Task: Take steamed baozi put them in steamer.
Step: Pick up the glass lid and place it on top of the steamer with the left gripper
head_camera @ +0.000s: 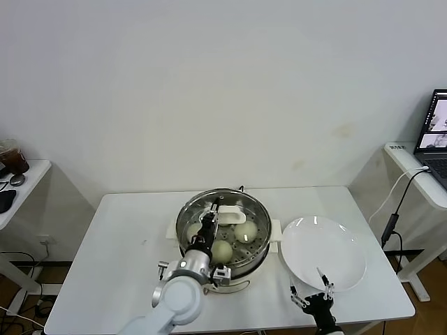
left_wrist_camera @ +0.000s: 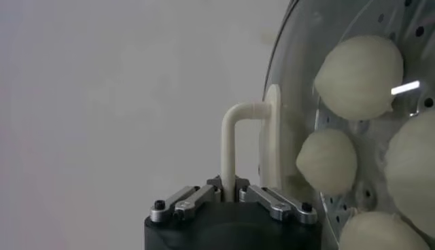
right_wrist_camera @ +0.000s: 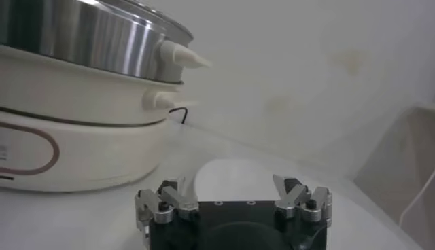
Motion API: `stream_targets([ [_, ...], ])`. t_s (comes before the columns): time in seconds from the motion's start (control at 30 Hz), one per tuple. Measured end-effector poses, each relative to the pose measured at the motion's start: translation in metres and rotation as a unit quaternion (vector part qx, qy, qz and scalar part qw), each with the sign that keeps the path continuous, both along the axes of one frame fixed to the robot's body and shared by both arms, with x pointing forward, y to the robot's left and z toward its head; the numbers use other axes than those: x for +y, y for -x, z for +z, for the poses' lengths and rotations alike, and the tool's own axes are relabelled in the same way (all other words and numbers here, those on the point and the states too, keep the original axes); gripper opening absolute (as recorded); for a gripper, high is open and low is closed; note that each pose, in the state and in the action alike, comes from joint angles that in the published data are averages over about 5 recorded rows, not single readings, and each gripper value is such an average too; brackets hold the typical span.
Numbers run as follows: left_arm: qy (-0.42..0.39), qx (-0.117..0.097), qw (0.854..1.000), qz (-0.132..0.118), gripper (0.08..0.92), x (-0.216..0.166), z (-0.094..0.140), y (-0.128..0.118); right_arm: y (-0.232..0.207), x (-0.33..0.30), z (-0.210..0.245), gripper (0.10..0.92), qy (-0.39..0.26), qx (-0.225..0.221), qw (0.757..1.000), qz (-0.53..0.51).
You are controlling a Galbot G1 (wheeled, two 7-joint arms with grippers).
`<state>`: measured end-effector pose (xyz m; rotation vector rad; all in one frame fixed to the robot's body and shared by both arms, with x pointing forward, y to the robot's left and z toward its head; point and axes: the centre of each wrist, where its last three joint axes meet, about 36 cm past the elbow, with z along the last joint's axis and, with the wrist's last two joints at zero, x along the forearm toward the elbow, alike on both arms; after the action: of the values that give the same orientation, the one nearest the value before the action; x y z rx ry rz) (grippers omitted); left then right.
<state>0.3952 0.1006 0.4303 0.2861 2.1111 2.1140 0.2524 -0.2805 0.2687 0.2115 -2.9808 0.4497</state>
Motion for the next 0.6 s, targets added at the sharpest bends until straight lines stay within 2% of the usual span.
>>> stream_targets([
  [0.47,0.015,0.011,1.0,0.002,0.172,-0.0023,-0.0039,-0.0009,0.0012,0.0,-0.0015,0.823,0.005,0.004,1.0,0.005],
  [0.6,0.032,0.013,0.999,0.004,0.248,-0.0014,-0.0022,0.0019,0.001,0.0001,-0.0016,0.823,0.005,0.005,1.0,0.005],
])
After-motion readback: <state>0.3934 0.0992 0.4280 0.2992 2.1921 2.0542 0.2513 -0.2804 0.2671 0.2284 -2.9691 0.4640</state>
